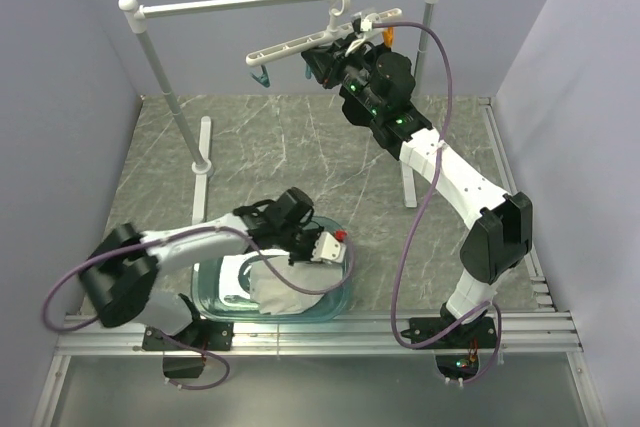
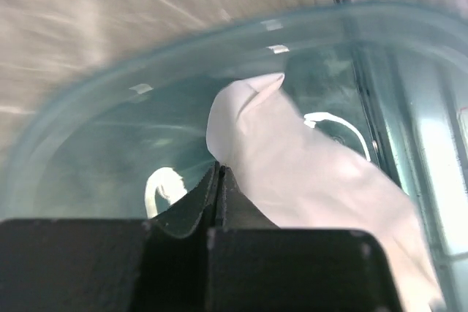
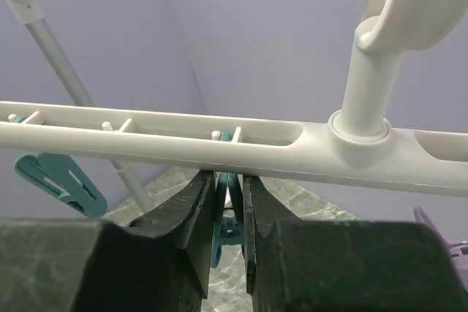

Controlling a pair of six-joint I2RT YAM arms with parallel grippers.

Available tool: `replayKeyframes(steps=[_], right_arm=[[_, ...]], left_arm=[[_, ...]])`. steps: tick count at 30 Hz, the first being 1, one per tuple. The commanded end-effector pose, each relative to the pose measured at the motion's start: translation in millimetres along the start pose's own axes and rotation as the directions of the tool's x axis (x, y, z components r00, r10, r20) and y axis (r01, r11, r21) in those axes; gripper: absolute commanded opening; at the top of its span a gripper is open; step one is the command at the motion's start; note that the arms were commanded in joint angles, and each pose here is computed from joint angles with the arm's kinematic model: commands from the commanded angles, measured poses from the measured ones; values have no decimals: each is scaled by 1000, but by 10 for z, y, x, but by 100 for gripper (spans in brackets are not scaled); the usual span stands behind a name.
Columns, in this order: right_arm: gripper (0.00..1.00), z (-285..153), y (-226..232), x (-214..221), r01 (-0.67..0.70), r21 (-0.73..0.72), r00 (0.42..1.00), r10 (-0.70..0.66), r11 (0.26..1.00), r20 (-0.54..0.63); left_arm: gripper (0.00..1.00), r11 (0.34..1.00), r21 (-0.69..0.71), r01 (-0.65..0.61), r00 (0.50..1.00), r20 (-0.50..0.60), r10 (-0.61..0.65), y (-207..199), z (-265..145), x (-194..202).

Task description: Clip the underwear to the hanger

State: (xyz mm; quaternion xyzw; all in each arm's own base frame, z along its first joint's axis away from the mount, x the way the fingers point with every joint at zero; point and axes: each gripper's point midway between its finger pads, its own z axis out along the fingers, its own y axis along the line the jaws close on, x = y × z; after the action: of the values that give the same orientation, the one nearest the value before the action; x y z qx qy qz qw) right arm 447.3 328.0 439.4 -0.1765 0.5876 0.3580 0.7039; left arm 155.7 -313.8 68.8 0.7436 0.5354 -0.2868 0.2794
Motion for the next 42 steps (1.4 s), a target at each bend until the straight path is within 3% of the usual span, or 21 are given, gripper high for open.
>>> replayKeyframes(steps=[1, 15, 22, 29, 38, 42], right_arm=[[0, -77, 72, -213, 21, -17, 999, -20, 1000, 40], [0, -96, 96, -223, 19, -27, 999, -18, 999, 39], [0, -94, 121, -245, 19, -35, 999, -18, 999, 40], [0, -98, 126, -264, 20, -38, 999, -18, 999, 40], [0, -125, 133, -268, 30, -40, 999, -28, 999, 36], [0, -111, 140, -279, 39, -45, 999, -37, 998, 34]], left_arm=[[0, 995, -97, -31, 994, 101, 41, 103, -426, -431], [0, 976, -196, 91, 987, 148, -62, 80, -1354, -620], [0, 976, -211, 54, 979, 204, -10, -20, -1807, -1038], [0, 985, -131, 110, 976, 203, -82, -47, -1841, -1171], [0, 990, -73, 122, 968, 229, -103, 94, -1368, -1433], [0, 988, -76, 132, 963, 246, -110, 163, -1499, -1526]])
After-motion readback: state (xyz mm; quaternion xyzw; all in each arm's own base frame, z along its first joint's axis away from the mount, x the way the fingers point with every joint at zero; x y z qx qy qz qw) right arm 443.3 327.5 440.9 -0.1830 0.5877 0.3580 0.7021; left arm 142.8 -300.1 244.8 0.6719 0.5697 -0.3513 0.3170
